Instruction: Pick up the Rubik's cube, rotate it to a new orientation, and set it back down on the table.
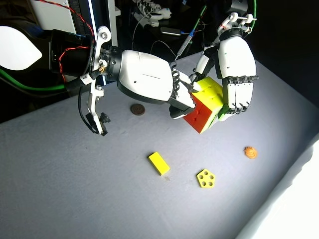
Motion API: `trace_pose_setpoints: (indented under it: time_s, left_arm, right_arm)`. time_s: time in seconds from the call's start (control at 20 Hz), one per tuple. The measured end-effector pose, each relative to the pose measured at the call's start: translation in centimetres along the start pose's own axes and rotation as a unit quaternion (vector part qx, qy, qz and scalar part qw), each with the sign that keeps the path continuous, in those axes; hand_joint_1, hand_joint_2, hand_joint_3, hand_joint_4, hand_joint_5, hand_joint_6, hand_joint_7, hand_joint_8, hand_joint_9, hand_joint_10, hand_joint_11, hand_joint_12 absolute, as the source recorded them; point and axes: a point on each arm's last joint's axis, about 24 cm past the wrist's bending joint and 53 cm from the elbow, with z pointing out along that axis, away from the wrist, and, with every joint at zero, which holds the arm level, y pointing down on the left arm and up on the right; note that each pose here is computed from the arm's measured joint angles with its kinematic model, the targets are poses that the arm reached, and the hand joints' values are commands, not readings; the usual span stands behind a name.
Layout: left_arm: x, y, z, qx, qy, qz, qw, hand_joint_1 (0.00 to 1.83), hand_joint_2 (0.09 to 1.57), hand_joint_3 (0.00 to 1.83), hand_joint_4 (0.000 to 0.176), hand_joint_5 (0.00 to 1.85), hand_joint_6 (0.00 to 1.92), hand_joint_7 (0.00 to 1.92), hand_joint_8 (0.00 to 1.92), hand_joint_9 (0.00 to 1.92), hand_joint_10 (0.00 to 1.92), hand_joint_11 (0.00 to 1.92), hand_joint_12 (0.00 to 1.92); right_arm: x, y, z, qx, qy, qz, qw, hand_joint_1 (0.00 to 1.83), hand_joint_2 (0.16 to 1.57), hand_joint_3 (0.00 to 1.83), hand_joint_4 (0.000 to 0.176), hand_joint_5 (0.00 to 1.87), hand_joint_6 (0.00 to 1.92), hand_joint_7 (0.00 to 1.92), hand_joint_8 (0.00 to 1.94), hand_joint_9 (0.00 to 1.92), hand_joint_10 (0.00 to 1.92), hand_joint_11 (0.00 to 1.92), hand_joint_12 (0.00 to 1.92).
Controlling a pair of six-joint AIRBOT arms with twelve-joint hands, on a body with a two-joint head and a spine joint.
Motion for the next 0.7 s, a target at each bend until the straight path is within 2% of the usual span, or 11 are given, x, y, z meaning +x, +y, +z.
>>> trace_pose_setpoints:
  time_s: [0.05,0.15,0.25,0.4,0.45,0.55,0.7]
  left_arm:
    - [-0.1,0.0,0.0,0.0,0.0,0.0,1.0,1.03,1.41,0.0,0.0,0.5,1.62,0.47,1.91,0.31,1.92,0.37,1.92]
    - [-0.1,0.0,0.0,0.0,-0.001,0.002,1.0,1.03,1.41,0.0,0.0,0.5,1.62,0.46,1.92,0.31,1.92,0.37,1.92]
    - [-0.1,0.0,0.0,0.0,-0.001,0.004,1.0,1.01,1.42,0.01,0.0,0.48,1.68,0.45,1.92,0.3,1.92,0.35,1.92]
    - [-0.1,0.0,0.0,0.0,-0.001,0.004,1.0,1.02,1.42,0.0,0.0,0.48,1.66,0.45,1.92,0.3,1.92,0.34,1.92]
    - [-0.1,0.0,0.0,0.0,-0.001,0.004,1.0,1.03,1.42,0.0,0.0,0.49,1.65,0.47,1.91,0.33,1.92,0.36,1.92]
    - [-0.1,0.0,0.0,0.0,-0.001,0.005,1.0,1.04,1.41,0.0,0.0,0.51,1.61,0.48,1.9,0.32,1.92,0.35,1.92]
    - [-0.4,0.3,0.1,-0.002,-0.004,0.007,1.0,1.04,1.41,0.0,0.0,0.51,1.61,0.47,1.92,0.32,1.92,0.36,1.92]
  right_arm:
    - [0.1,0.1,0.0,-0.001,0.002,-0.006,1.0,0.14,1.23,0.0,0.0,0.13,0.0,0.43,1.17,0.35,1.68,0.25,1.92]
    - [0.6,0.1,-0.1,-0.003,0.008,-0.012,0.9999,0.2,1.22,0.0,0.0,0.15,0.01,0.45,1.16,0.37,1.67,0.28,1.92]
    - [0.9,0.2,0.0,-0.005,0.012,-0.013,0.9998,0.18,1.22,0.0,0.0,0.14,0.0,0.44,1.17,0.36,1.67,0.27,1.92]
    - [0.9,0.3,0.0,-0.007,0.011,-0.013,0.9998,0.2,1.22,0.0,0.0,0.17,0.01,0.46,1.15,0.37,1.66,0.3,1.92]
    - [1.2,0.3,0.0,-0.008,0.014,-0.013,0.9998,0.15,1.23,0.0,0.0,0.15,0.0,0.43,1.17,0.34,1.68,0.28,1.92]
    - [2.1,0.6,-0.3,-0.015,0.024,-0.018,0.9994,0.21,1.22,0.0,0.0,0.16,0.01,0.45,1.15,0.36,1.67,0.29,1.92]
    - [3.4,0.8,-0.2,-0.019,0.041,-0.027,0.9986,0.15,1.23,0.0,0.0,0.15,0.0,0.42,1.17,0.35,1.68,0.27,1.92]
